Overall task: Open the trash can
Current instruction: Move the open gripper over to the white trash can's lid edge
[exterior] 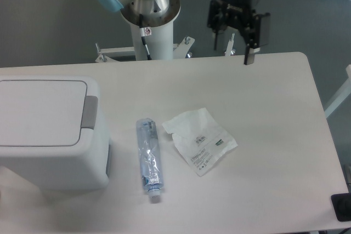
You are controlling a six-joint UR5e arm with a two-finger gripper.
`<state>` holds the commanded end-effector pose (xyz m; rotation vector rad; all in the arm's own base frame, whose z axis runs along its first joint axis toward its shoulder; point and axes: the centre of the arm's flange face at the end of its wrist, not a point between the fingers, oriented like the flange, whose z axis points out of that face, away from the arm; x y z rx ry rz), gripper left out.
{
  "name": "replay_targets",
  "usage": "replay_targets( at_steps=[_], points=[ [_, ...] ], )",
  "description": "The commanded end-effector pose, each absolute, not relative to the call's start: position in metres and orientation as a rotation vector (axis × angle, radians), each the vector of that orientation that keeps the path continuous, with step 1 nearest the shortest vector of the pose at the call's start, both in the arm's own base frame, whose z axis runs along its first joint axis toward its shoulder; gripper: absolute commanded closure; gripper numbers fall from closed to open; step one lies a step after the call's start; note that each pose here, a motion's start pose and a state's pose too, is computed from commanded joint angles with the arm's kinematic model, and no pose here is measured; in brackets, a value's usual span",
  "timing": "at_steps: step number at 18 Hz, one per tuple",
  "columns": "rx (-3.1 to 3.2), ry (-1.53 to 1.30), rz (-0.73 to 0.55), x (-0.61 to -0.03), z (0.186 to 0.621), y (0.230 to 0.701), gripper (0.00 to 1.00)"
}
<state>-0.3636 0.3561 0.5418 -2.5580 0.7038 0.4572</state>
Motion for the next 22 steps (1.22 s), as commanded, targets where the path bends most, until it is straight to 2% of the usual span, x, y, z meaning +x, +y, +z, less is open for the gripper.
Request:
replay_targets(
  at_steps=[5, 10, 13, 18, 22],
  points=[
    [-2.547, 0.713, 0.451, -0.350, 0.547, 0.367, 0.00],
    [-2.565, 0.476, 0.331, -0.323, 0.542, 0.404, 0.00],
    [-2.558, 0.420, 0.307, -0.311, 0.543, 0.415, 0.00],
    [-2.570, 0.313, 0.194, -0.279, 0.533, 0.447, 0.00],
    [-2.554, 0.040, 0.101, -0.266, 0.548, 0.470, 0.00]
  ],
)
